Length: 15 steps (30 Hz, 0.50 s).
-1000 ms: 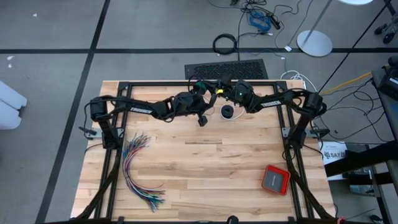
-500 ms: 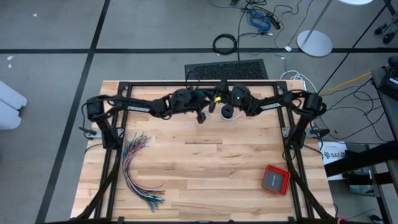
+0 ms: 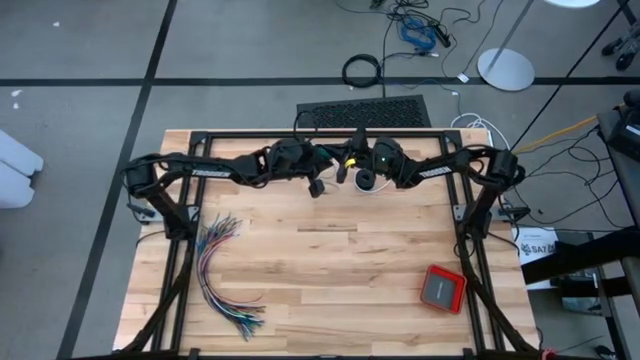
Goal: Coil cords
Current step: Coil the green wire onto the spool
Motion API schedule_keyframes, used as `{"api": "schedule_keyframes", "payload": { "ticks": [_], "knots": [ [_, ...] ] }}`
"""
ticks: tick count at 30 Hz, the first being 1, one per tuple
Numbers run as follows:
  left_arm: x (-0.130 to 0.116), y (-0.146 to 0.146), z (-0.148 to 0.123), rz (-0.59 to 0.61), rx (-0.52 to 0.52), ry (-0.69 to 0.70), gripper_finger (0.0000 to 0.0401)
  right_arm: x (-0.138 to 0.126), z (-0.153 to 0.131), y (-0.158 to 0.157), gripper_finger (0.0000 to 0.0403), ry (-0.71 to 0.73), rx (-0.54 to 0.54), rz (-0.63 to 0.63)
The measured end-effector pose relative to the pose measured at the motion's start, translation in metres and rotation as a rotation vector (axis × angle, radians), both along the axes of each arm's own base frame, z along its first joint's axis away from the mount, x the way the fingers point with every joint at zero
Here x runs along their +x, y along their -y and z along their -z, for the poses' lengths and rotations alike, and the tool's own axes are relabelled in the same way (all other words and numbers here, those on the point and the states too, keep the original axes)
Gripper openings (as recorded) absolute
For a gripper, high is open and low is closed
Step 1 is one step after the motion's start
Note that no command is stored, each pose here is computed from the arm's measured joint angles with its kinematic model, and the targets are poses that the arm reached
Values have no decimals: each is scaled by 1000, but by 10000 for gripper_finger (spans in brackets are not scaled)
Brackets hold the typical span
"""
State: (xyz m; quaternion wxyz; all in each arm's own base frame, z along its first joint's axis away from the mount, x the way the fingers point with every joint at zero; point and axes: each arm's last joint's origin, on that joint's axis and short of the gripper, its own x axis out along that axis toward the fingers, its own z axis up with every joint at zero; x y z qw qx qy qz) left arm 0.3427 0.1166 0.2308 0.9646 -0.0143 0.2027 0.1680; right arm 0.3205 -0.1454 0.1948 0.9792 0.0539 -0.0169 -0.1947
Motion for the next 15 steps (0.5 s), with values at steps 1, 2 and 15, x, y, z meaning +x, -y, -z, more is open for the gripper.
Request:
{"api": "schedule_keyframes", "payload": {
  "ticks": [1,2,15],
  "knots": [
    [-1,0,-1,0,0,0,0,0,0,-1,0,-2,-1,-1],
    [-2,1,-2,1,-3,-7,0,1,0,-1,0,-5,0,-3],
    [-15,2,-15,24,-23,-40,0,2,7,-4,0,-76,4,-14]
  ]
}}
